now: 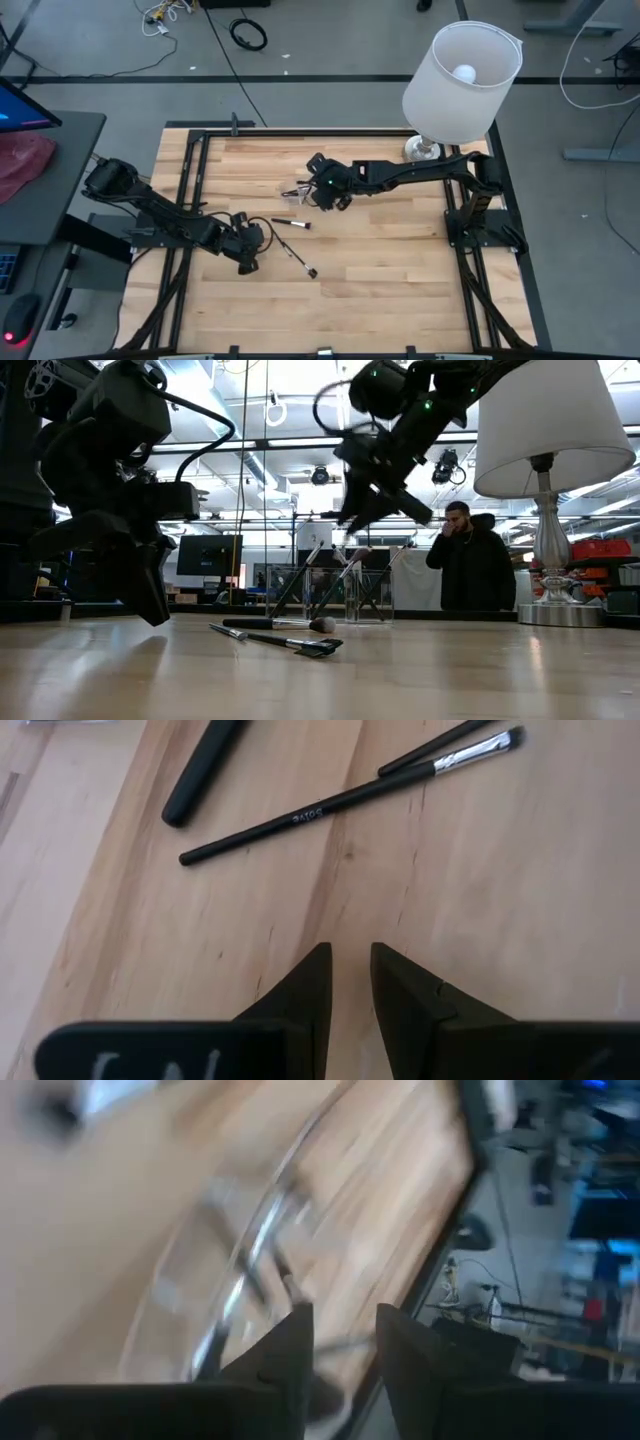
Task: Put items in baskets/containers
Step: Put the black eyebrow brush into the transparent organizer
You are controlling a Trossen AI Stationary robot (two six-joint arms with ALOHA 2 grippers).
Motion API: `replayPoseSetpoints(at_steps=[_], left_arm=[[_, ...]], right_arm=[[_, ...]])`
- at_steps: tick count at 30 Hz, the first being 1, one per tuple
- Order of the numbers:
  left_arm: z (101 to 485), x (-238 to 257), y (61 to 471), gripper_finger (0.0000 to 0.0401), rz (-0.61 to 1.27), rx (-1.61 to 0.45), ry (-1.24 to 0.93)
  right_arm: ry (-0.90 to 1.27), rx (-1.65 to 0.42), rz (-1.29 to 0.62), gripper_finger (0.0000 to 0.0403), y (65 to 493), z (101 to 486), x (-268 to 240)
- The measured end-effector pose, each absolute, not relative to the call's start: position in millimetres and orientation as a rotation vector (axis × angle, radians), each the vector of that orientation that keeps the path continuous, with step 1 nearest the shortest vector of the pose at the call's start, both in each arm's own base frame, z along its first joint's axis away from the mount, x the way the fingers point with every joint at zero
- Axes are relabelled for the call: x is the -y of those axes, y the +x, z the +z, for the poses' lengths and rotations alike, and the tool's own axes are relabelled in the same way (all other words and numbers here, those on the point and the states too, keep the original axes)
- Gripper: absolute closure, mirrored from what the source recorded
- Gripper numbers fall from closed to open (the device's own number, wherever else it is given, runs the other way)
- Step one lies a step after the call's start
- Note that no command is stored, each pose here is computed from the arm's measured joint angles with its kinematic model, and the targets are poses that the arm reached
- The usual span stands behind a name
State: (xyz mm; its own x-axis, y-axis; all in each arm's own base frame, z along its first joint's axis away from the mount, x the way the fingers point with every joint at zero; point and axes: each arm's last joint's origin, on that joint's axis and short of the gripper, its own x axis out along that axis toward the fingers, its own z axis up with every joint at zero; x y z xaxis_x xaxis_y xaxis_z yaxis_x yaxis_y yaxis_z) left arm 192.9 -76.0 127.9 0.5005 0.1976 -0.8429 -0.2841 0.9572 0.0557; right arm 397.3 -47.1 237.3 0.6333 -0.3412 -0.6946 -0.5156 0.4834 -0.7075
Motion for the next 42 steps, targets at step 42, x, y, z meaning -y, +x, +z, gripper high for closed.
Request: replayPoseSetpoints(at_steps=[42], left_arm=[[142.8, 84.7, 214.1, 0.0325, 0.191, -0.759, -0.116]], right_arm=[[0.113, -0.571, -0.314, 0.0201, 396.2, 81.4, -144.9]])
